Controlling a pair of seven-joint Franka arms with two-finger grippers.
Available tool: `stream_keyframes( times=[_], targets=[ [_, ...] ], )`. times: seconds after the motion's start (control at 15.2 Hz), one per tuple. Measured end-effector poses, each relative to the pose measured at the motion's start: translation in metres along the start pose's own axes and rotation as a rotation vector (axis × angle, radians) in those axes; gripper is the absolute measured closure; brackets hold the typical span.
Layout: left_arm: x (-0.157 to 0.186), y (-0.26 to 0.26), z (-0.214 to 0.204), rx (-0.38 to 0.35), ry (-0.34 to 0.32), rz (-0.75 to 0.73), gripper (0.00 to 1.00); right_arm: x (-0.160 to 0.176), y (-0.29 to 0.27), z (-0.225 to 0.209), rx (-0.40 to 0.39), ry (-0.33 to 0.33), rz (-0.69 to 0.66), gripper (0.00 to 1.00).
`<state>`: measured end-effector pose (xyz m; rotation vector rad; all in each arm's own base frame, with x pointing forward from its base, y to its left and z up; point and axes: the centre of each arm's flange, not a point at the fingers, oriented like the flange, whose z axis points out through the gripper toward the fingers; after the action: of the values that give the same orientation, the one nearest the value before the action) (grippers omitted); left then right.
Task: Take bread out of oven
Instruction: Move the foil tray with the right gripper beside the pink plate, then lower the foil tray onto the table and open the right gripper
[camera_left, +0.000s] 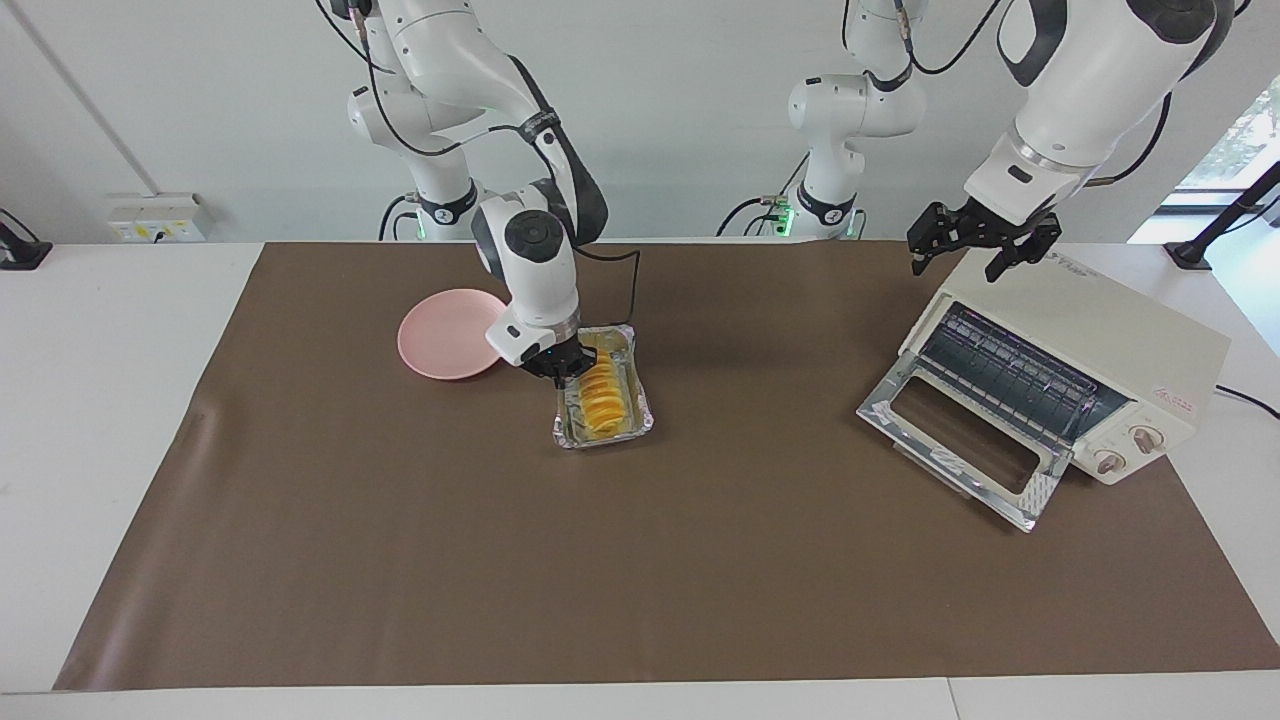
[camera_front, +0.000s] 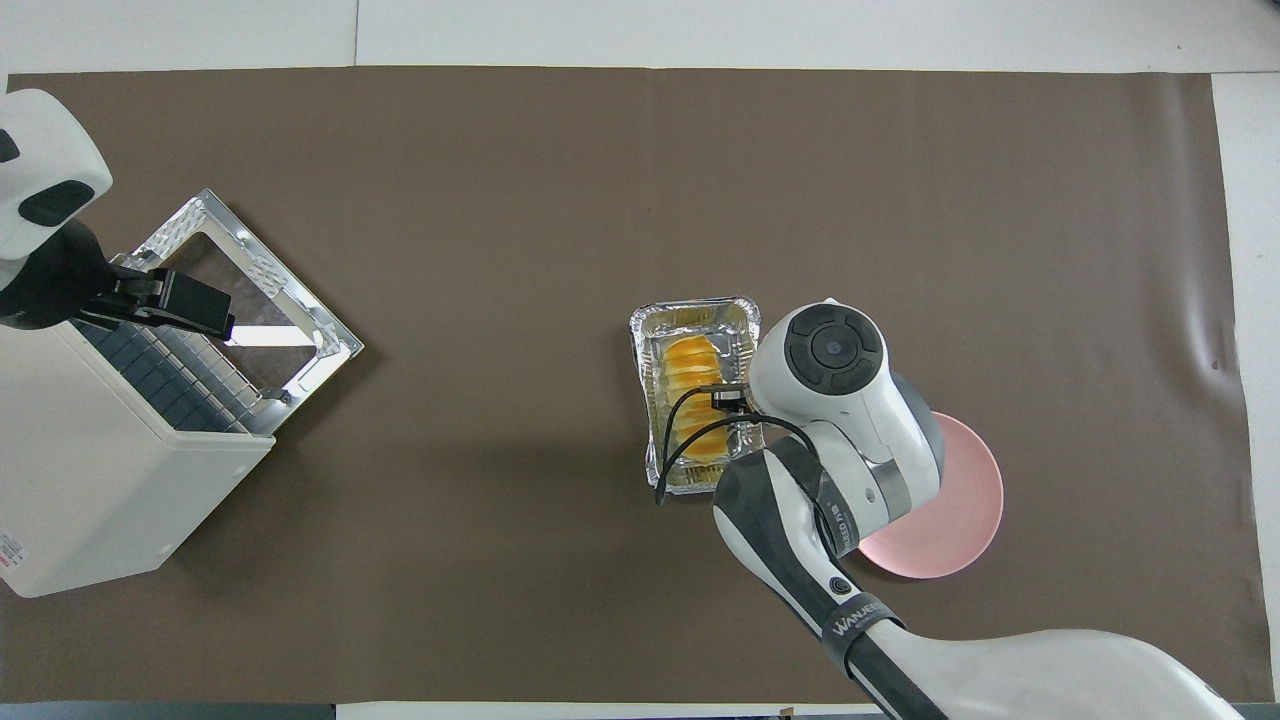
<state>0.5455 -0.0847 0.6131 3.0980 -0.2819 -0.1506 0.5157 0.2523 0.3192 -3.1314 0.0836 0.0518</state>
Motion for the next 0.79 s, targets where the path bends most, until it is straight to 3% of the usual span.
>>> stream_keyframes(
  times=[0.2, 0.46, 0.79],
  targets=[
    [0.000, -0.003, 0.003, -0.001, -0.007, -0.005, 0.00, 0.036, 0.049, -0.022, 0.078, -0.015, -0.001, 0.99],
    [0.000, -0.005, 0.003, -0.001, -0.007, -0.010, 0.00, 0.086, 0.180, -0.046, 0.130, -0.021, -0.030, 0.99],
    [-0.004, -0.005, -0.004, 0.000, 0.006, -0.009, 0.00, 0.097, 0.269, -0.026, 0.135, -0.032, -0.015, 0.99]
  ],
)
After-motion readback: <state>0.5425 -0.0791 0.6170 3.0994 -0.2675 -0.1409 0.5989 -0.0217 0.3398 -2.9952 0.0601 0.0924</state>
